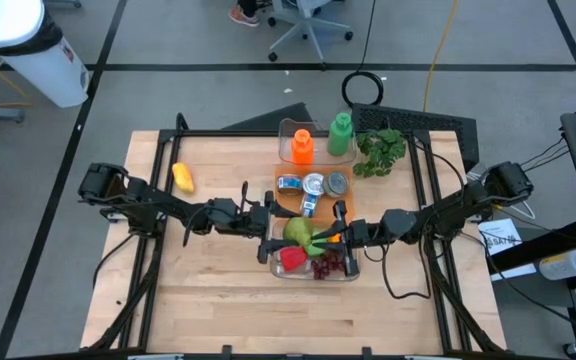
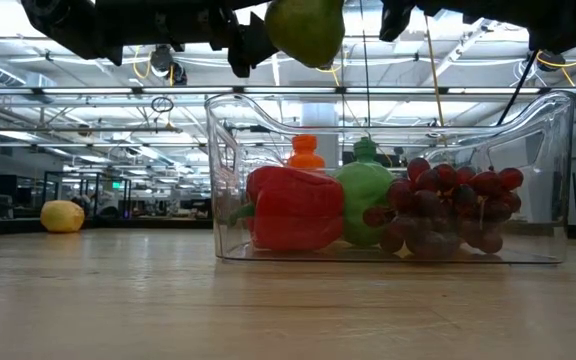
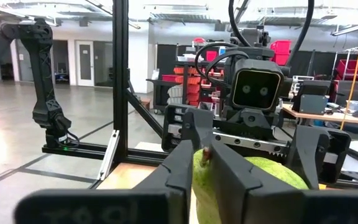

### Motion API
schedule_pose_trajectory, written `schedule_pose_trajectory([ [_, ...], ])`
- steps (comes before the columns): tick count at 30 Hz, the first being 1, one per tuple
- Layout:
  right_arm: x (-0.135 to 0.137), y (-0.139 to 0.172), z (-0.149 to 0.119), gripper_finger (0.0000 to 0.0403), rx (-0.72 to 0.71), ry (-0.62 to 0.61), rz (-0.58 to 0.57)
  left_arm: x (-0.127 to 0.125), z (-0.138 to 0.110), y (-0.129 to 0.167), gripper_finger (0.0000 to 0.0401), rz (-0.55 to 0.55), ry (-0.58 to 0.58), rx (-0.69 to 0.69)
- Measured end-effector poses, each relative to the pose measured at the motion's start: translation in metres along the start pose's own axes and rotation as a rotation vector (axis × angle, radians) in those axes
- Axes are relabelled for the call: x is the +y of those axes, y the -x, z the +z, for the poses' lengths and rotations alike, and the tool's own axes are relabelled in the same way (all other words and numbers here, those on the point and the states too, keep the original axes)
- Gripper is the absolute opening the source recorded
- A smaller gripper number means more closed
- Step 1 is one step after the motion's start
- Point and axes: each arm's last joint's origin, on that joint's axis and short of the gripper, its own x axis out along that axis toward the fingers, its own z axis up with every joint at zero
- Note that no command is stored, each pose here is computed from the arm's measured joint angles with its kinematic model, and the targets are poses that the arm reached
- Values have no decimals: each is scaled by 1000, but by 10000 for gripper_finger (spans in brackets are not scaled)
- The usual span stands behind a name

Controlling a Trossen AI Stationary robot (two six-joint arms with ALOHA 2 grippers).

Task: Pick & Place Food Item
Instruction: Put the green pear into the bottom transparent bin

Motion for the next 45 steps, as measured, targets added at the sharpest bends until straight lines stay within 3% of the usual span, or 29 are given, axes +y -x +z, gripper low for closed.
schedule_pose_trajectory([
  [6, 0, 0, 0, 5, 3, 34, -3, 2, 0, 0, 314, 4, 8, 0],
  [17, 0, 1, -2, 2, 46, 69, 5, 1, -2, 0, 356, -5, 18, 13],
  [24, 5, 12, 6, 1, 152, 58, 40, 4, 12, 11, 382, 2, 12, 81],
  [30, 13, 19, 4, 1, 253, -73, 157, 9, 23, 20, 375, 29, 22, 111],
  [37, 18, 15, -24, 0, 392, -213, 137, 11, 19, 19, 373, 101, 36, 134],
  [45, 19, 12, -42, 0, 475, -312, 103, 11, 19, 19, 370, 105, 38, 134],
])
